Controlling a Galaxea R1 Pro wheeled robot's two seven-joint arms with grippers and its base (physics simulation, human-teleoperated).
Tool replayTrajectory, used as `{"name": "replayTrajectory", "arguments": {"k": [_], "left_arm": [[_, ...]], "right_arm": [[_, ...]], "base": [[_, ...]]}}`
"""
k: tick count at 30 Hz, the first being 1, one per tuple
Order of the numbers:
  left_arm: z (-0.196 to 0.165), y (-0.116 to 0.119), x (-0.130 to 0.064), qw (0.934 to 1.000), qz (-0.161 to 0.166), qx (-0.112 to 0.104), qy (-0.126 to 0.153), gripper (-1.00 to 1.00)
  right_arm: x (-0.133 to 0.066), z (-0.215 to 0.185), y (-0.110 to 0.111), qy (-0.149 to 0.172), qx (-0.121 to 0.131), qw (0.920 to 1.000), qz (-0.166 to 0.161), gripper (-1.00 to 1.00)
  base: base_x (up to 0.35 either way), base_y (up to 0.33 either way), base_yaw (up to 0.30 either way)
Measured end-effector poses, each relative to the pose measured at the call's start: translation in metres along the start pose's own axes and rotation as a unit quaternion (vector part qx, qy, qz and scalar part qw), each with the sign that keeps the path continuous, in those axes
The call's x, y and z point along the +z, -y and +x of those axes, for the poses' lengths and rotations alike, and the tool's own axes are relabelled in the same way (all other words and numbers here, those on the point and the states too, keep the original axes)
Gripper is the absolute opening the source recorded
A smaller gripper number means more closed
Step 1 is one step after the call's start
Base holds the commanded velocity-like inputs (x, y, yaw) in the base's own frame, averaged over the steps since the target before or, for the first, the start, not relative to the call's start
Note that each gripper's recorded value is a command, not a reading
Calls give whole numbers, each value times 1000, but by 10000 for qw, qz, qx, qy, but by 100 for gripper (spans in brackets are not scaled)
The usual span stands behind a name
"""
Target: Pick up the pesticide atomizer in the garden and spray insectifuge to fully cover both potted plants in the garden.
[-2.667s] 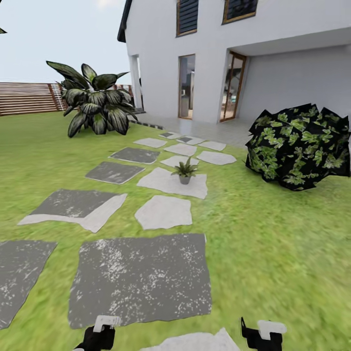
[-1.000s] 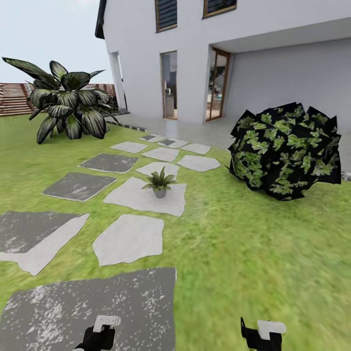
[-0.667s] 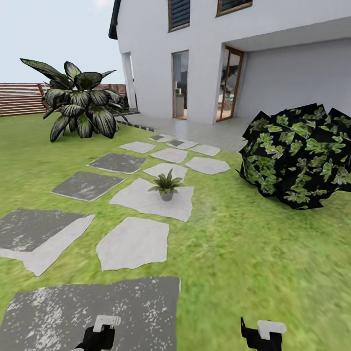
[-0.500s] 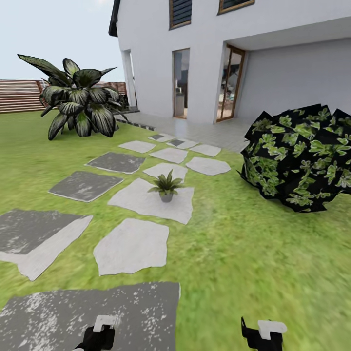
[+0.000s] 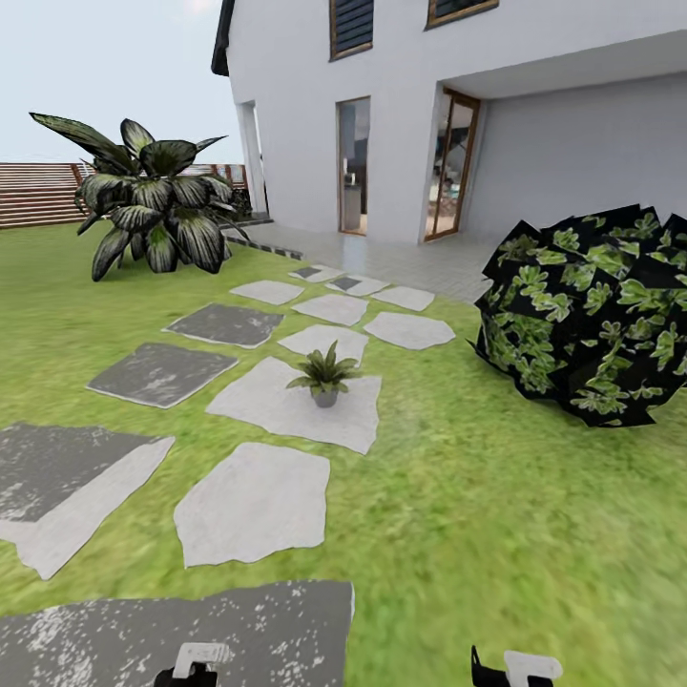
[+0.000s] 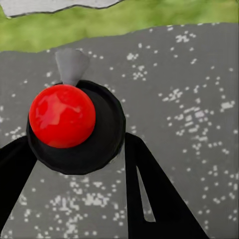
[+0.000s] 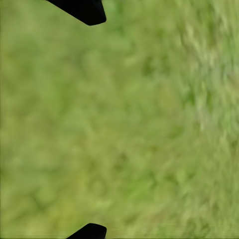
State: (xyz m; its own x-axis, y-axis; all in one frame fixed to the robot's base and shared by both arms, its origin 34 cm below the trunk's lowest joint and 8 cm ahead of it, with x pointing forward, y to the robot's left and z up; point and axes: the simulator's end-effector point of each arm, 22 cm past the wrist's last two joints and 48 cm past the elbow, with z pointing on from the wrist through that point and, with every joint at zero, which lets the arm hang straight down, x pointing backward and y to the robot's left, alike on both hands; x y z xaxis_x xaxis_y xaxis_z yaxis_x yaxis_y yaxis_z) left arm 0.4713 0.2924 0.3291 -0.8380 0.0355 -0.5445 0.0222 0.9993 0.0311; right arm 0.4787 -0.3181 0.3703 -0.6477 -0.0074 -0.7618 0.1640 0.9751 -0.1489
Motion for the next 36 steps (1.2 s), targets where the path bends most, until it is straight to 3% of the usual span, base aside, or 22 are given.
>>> {"name": "replayTrajectory", "arguments": {"k": [18, 36], "left_arm": [[16, 1, -1, 9999, 14, 0, -167, -100], [17, 1, -2, 9998, 17, 7, -176, -100]], "right_arm": [[-13, 50, 8, -544, -113, 9984, 34, 100], [-13, 50, 8, -550, -123, 9984, 31, 100]], "base": [[335, 0, 0], [299, -133, 0]]}}
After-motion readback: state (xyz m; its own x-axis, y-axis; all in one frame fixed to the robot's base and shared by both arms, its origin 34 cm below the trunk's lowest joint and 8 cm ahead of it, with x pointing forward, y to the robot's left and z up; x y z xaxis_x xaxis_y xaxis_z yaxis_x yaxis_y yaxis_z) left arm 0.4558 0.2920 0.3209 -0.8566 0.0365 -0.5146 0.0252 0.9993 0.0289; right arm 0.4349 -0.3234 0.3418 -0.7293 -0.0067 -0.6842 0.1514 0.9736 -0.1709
